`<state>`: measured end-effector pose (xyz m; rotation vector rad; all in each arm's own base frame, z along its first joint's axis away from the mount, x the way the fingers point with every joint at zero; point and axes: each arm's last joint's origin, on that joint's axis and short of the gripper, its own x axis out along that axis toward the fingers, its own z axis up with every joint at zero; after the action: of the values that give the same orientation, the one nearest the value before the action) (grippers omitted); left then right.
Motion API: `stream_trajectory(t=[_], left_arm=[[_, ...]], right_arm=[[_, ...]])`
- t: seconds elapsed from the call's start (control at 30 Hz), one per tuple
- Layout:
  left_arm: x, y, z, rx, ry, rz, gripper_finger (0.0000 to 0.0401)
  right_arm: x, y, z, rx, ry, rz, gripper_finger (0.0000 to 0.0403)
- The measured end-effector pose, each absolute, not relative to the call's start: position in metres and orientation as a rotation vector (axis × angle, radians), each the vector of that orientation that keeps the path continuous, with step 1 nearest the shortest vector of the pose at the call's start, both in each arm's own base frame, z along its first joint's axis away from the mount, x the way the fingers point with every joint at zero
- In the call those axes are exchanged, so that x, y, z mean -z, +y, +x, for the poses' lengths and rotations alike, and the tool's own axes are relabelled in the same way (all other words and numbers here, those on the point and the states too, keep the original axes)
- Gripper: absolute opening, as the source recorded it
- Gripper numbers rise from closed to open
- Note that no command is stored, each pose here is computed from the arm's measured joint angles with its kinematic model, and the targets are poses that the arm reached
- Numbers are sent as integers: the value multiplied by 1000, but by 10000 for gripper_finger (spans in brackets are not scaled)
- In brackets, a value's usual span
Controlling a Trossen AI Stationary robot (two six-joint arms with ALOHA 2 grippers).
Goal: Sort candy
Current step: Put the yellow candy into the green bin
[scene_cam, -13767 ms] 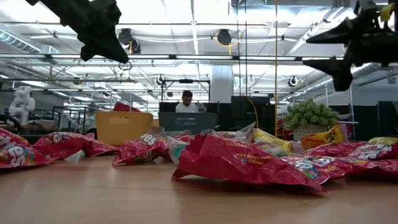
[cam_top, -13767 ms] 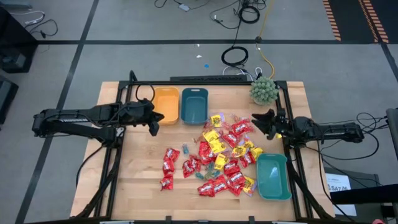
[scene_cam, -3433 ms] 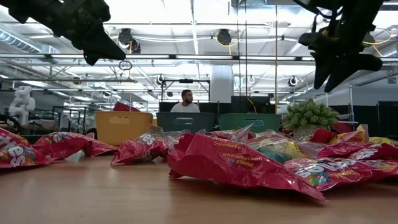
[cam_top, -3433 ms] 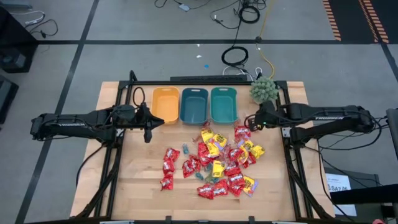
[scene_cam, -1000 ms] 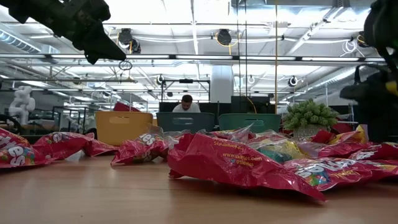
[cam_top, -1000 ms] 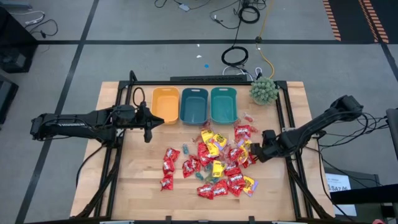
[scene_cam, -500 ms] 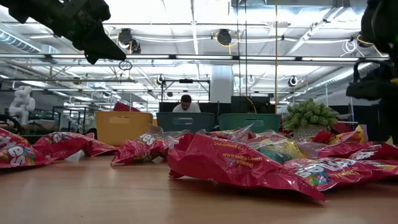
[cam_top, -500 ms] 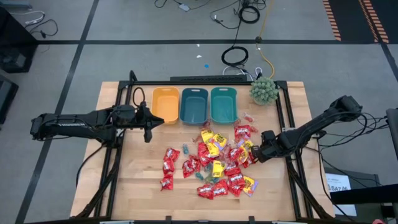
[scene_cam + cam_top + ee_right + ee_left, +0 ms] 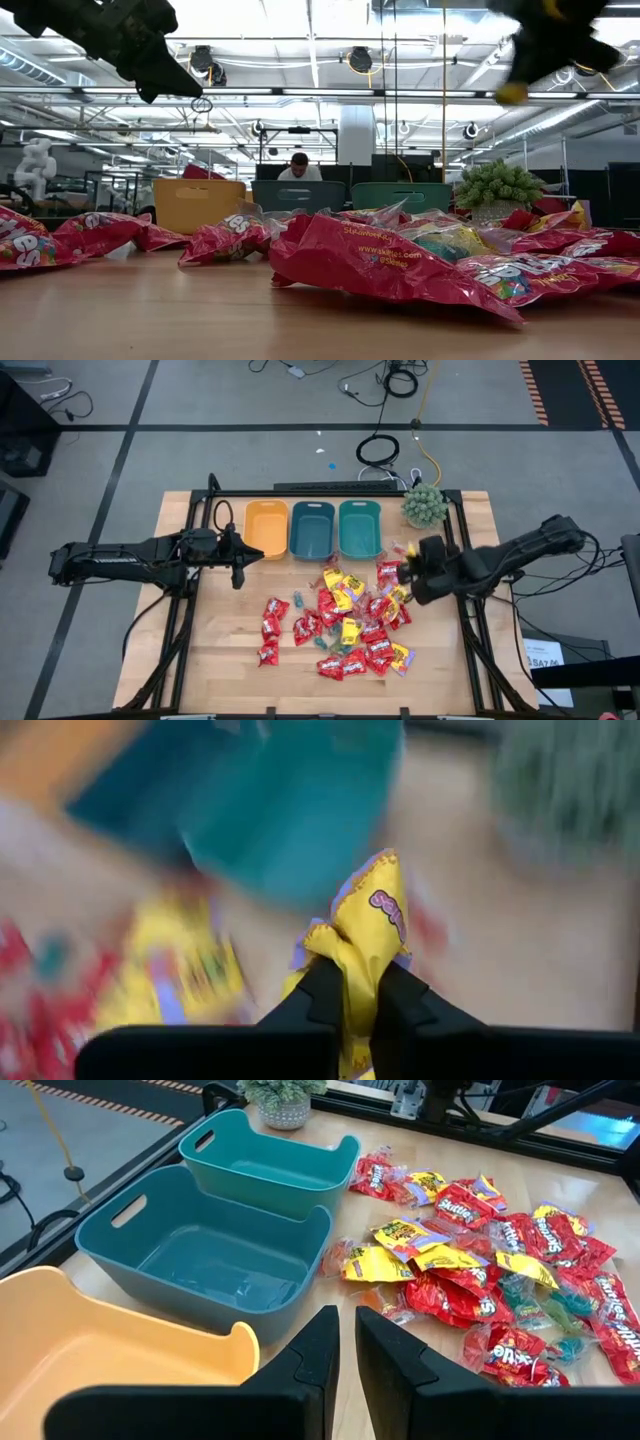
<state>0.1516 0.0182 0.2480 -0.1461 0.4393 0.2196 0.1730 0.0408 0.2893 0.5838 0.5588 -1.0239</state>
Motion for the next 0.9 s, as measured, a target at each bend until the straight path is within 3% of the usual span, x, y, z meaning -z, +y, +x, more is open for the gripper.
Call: stream_trajectory(t=[0.23,0.4,0.9], left_arm=[[-248,18,152,-220,439,-148,48],[-248,18,152,-220,438,-147,48],[-248,18,152,-220,436,-149,48]], right_arm=[[-344,8,202,1001,367,375,13],[-359,-30,226,965,303,312,13],[-281,-144,276,767,653,574,23]])
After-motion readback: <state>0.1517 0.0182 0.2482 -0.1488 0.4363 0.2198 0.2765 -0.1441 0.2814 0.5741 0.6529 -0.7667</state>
